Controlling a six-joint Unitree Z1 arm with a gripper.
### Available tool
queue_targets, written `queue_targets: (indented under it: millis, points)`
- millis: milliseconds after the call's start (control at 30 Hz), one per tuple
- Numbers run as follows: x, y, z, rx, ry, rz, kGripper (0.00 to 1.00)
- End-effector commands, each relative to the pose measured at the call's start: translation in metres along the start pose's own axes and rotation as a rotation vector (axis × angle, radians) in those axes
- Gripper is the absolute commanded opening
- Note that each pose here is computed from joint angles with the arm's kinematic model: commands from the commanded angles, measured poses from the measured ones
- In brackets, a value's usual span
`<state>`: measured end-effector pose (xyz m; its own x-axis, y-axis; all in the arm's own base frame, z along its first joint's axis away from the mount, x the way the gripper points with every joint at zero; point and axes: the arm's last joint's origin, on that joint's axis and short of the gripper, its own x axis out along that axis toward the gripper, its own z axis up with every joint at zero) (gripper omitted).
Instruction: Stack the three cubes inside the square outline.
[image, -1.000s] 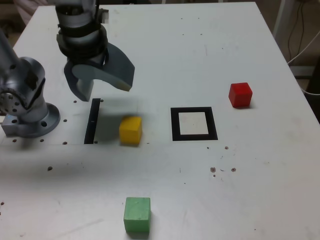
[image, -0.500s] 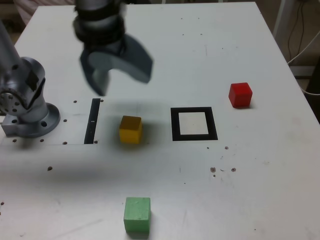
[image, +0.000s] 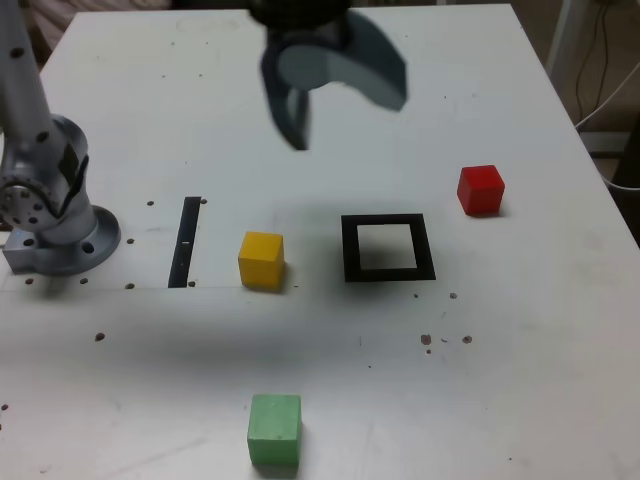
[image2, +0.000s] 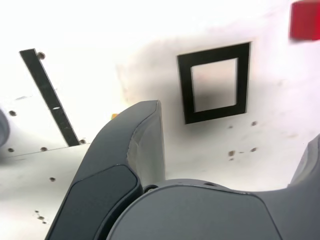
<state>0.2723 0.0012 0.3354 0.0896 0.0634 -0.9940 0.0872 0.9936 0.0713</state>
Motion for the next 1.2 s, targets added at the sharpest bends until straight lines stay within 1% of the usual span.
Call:
queue_targets:
  millis: [0, 200, 333, 400, 533, 633, 800, 1000, 1167]
  points:
    - [0.006, 0.009, 0.015, -0.010, 0.020, -0.005, 0.99]
    - [0.023, 0.038, 0.057, -0.032, 0.032, -0.015, 0.99]
    - [0.035, 0.052, 0.079, -0.037, 0.045, -0.017, 0.99]
    - [0.039, 0.055, 0.089, -0.035, 0.063, -0.021, 0.99]
    - [0.048, 0.058, 0.104, -0.035, 0.121, -0.033, 0.98]
    - [0.052, 0.058, 0.111, -0.047, 0.148, -0.037, 0.97]
    - [0.062, 0.053, 0.122, -0.069, 0.158, -0.040, 0.96]
    - [0.085, 0.050, 0.140, -0.067, 0.171, -0.066, 0.95]
    - [0.098, 0.051, 0.150, -0.066, 0.176, -0.064, 0.94]
